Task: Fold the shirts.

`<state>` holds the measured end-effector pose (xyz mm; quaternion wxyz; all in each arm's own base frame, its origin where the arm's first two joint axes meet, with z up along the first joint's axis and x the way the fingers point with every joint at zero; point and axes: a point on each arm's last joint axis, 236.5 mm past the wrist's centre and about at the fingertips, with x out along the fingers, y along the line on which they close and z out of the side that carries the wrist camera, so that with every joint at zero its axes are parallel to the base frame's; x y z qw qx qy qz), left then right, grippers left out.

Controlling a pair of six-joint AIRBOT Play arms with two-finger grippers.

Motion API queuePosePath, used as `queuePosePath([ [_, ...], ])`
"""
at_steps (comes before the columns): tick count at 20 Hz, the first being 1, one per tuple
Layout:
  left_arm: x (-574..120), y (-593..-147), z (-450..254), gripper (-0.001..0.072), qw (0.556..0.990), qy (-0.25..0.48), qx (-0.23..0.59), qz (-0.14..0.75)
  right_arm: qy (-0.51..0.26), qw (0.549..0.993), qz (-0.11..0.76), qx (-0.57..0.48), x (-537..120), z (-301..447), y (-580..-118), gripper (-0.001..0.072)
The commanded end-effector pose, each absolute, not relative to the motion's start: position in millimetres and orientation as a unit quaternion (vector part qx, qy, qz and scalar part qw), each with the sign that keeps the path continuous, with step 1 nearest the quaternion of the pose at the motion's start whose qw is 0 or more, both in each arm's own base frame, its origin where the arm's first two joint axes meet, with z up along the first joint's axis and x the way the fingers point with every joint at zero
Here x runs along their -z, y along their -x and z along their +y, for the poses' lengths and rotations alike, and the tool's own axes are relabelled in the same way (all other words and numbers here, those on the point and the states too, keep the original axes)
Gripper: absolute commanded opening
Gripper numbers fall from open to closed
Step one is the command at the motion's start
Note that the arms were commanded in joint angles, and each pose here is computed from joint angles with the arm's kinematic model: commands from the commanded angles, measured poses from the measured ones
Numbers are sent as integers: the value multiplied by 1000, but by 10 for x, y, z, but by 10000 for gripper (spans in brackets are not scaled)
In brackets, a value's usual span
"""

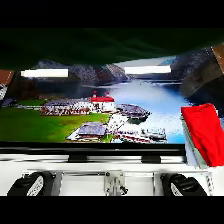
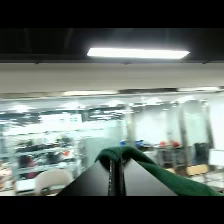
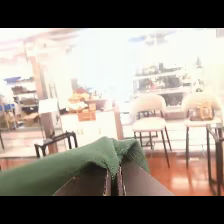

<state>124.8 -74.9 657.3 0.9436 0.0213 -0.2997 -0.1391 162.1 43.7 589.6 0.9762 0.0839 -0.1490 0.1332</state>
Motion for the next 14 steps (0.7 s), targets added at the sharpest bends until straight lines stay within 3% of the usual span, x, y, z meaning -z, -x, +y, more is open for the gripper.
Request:
queuePosePath([
  [1, -6323, -1103, -468, 36, 966, -46, 56, -247, -70, 986, -98, -115, -5683, 363, -1582, 61],
  [4, -5952, -1437, -360, 35, 983, -53, 41, -169, -66, 995, -1, -77, -5234, 248, -1796, 61],
  [7, -5352, -1899, -327, 34, 996, -50, 52, -49, -45, 985, 168, -16, -4439, 86, -2109, 62],
  [11, -4202, -2647, -241, 35, 981, -85, 81, 158, 4, 919, 391, 48, -3161, 9, -2711, 61],
  [14, -3148, -3343, -118, 35, 948, -59, 97, 298, 22, 890, 454, 35, -2081, 256, -3525, 61],
])
